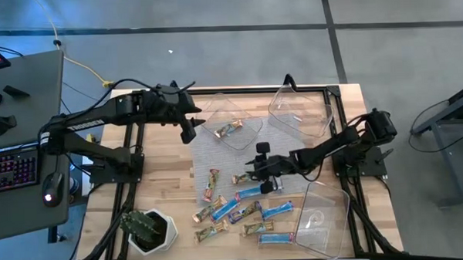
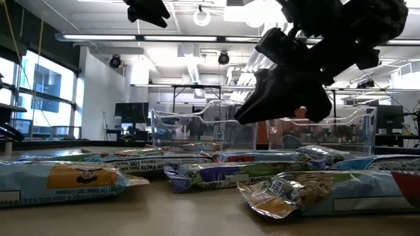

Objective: Pick and place Granola Bars by type
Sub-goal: Put the yellow granola bar into the top middle transparent bin

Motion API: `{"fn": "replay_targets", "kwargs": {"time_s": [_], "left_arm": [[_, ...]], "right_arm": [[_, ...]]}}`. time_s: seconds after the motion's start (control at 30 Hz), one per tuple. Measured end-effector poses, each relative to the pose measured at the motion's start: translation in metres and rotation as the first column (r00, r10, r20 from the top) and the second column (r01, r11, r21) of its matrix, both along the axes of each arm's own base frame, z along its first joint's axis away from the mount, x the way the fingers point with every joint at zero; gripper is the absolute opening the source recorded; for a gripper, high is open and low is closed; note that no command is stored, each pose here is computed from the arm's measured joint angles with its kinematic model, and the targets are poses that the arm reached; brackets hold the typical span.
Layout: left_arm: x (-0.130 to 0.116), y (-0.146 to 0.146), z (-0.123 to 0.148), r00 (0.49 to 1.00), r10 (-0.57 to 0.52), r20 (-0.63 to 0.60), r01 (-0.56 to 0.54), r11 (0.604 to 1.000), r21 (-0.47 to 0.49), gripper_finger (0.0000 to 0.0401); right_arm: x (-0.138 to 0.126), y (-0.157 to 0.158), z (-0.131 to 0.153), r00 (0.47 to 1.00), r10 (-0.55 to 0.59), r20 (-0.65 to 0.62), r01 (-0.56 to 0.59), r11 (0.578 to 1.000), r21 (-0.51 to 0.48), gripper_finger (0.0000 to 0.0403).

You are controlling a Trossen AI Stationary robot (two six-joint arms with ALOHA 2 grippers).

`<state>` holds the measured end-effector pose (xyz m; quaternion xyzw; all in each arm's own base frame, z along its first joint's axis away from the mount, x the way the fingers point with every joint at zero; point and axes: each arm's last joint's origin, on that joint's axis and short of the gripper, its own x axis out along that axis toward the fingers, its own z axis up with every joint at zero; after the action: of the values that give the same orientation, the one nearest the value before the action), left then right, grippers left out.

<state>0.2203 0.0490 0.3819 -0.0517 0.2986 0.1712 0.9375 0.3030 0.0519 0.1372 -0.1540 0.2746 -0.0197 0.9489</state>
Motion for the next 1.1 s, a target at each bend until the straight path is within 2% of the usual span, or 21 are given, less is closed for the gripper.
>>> {"fn": "replay_targets", "kwargs": {"time_s": [0.27,0.43,0.73,0.93,1.1], "left_arm": [[0.000,0.000,0.000,1.000,-0.008,0.000,0.008,1.000,-0.002,0.0193],[0.000,0.000,0.000,1.000,-0.008,0.000,0.008,1.000,-0.002,0.0193],[0.000,0.000,0.000,1.000,-0.008,0.000,0.008,1.000,-0.002,0.0193],[0.000,0.000,0.000,1.000,-0.008,0.001,0.008,1.000,-0.002,0.0193],[0.000,0.000,0.000,1.000,-0.008,0.000,0.008,1.000,-0.002,0.0193]], "right_arm": [[0.000,0.002,-0.001,0.992,0.124,-0.011,-0.122,0.988,0.093,0.0125],[0.001,-0.004,-0.001,0.994,0.106,-0.009,-0.103,0.979,0.173,0.0140],[0.003,-0.006,-0.009,0.988,0.151,-0.036,-0.140,0.967,0.213,0.0196],[0.005,-0.010,-0.024,0.991,0.109,-0.071,-0.093,0.977,0.193,0.0202],[0.007,-0.016,-0.038,0.987,0.115,-0.113,-0.081,0.959,0.270,0.0202]]}}
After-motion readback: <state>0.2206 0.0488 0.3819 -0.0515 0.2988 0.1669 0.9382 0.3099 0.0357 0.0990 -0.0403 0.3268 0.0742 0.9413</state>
